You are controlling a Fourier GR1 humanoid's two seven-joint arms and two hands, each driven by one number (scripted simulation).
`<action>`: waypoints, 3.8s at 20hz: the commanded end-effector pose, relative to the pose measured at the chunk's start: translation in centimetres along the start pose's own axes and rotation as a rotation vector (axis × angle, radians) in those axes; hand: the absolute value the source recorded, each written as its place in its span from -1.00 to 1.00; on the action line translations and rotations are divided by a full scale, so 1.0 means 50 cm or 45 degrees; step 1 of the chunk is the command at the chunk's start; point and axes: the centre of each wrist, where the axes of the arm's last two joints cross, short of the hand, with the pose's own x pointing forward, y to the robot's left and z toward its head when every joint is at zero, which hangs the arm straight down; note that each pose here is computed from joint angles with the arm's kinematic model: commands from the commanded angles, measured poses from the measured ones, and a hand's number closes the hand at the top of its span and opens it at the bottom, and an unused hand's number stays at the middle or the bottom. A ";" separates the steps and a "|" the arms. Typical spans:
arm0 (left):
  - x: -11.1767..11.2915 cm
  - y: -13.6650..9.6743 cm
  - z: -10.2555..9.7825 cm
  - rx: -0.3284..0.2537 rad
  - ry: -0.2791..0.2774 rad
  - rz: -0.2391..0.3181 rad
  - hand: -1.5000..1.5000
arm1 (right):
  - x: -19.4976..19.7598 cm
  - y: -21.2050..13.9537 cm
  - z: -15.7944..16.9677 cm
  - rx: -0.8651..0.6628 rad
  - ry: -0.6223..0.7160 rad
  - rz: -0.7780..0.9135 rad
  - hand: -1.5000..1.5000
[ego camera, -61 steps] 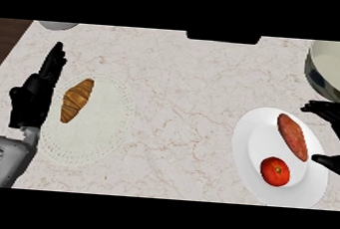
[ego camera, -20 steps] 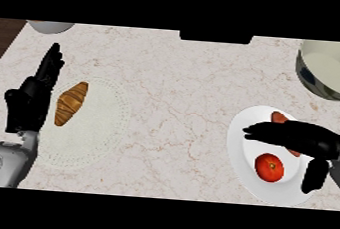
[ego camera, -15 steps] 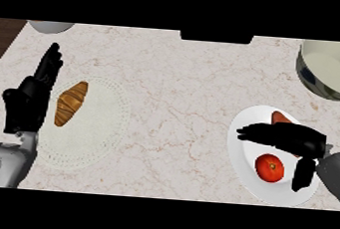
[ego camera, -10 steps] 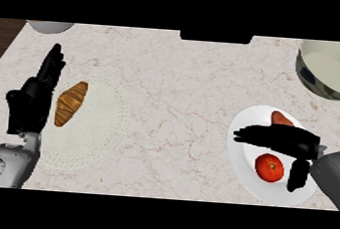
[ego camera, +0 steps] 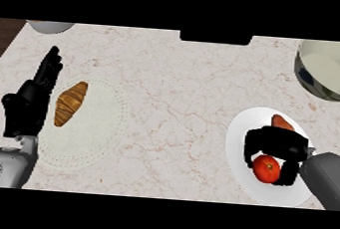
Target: Pick the tomato from the plate and place it in the bowl
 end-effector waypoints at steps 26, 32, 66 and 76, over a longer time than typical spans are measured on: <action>0.015 -0.021 -0.008 -0.065 -0.050 0.005 0.00 | 0.176 -0.396 -0.291 -1.556 1.164 -0.633 1.00; 0.006 0.006 -0.029 0.015 -0.016 -0.021 0.00 | 0.197 -0.430 -0.316 -1.760 1.467 -0.520 1.00; 0.027 -0.031 -0.013 -0.027 -0.051 0.027 0.00 | -0.167 -0.220 0.284 -1.988 2.233 -0.044 1.00; 0.047 -0.023 -0.024 -0.064 -0.094 0.042 0.00 | -0.172 -0.195 0.290 -2.148 2.007 -0.491 -1.00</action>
